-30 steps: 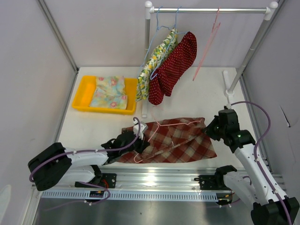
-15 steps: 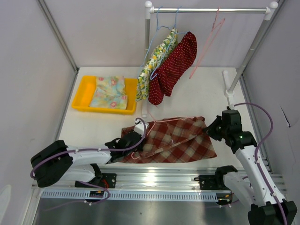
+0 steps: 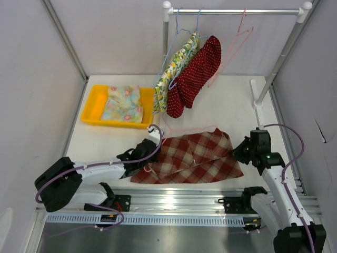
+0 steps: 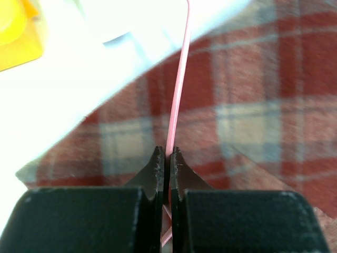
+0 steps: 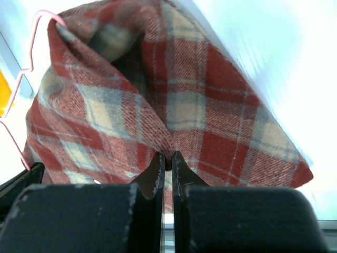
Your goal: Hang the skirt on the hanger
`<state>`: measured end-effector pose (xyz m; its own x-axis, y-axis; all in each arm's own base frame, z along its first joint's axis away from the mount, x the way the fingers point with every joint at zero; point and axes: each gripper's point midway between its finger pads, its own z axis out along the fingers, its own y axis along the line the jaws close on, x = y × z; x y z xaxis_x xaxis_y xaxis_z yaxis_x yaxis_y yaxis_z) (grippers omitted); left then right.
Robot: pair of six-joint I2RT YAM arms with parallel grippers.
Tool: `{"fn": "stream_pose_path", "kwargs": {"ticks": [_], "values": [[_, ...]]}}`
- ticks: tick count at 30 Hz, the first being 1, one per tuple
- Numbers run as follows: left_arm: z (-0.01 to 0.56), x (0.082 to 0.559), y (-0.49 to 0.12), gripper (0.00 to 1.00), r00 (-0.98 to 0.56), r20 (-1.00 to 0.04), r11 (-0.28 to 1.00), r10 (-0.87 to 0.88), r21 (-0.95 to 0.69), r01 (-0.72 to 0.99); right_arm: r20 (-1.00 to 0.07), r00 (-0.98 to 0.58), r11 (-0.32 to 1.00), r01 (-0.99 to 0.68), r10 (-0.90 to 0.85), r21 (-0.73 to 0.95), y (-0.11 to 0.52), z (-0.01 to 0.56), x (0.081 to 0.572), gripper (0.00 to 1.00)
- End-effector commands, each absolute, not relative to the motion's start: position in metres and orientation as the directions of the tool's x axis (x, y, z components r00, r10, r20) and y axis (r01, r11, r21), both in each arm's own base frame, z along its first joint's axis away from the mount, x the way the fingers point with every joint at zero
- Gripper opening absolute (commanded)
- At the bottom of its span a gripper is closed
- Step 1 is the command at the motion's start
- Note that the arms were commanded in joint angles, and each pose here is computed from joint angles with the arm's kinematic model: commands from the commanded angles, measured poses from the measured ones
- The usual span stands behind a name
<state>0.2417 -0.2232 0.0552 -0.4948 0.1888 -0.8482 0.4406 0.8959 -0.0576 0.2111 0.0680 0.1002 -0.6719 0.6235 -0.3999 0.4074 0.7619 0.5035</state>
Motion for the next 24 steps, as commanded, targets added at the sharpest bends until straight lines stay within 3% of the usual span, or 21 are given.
{"fn": "stream_pose_path", "kwargs": {"ticks": [1, 9, 13, 21, 24], "values": [[0.083, 0.273, -0.209, 0.0, -0.447, -0.891, 0.942, 0.082, -0.078, 0.328, -0.423, -0.646, 0.76, 0.424, 0.635, 0.494, 0.06, 0.102, 0.214, 0.0], [0.094, 0.295, -0.198, 0.0, -0.459, -0.888, 0.939, 0.009, -0.15, 0.309, -0.399, -0.641, 0.745, 0.464, 0.656, 0.479, 0.052, 0.087, 0.218, 0.0], [0.1, 0.306, -0.189, 0.05, -0.463, -0.884, 0.946, -0.067, -0.205, 0.253, -0.387, -0.648, 0.741, 0.457, 0.656, 0.492, 0.053, 0.08, 0.217, 0.0], [0.115, 0.319, -0.202, 0.02, -0.418, -0.899, 0.928, -0.13, -0.259, 0.268, -0.376, -0.694, 0.765, 0.407, 0.614, 0.498, 0.078, 0.07, 0.201, 0.0], [0.123, 0.329, -0.203, 0.06, -0.398, -0.906, 0.936, -0.142, -0.254, 0.242, -0.367, -0.715, 0.78, 0.405, 0.596, 0.477, 0.082, 0.061, 0.194, 0.0]]}}
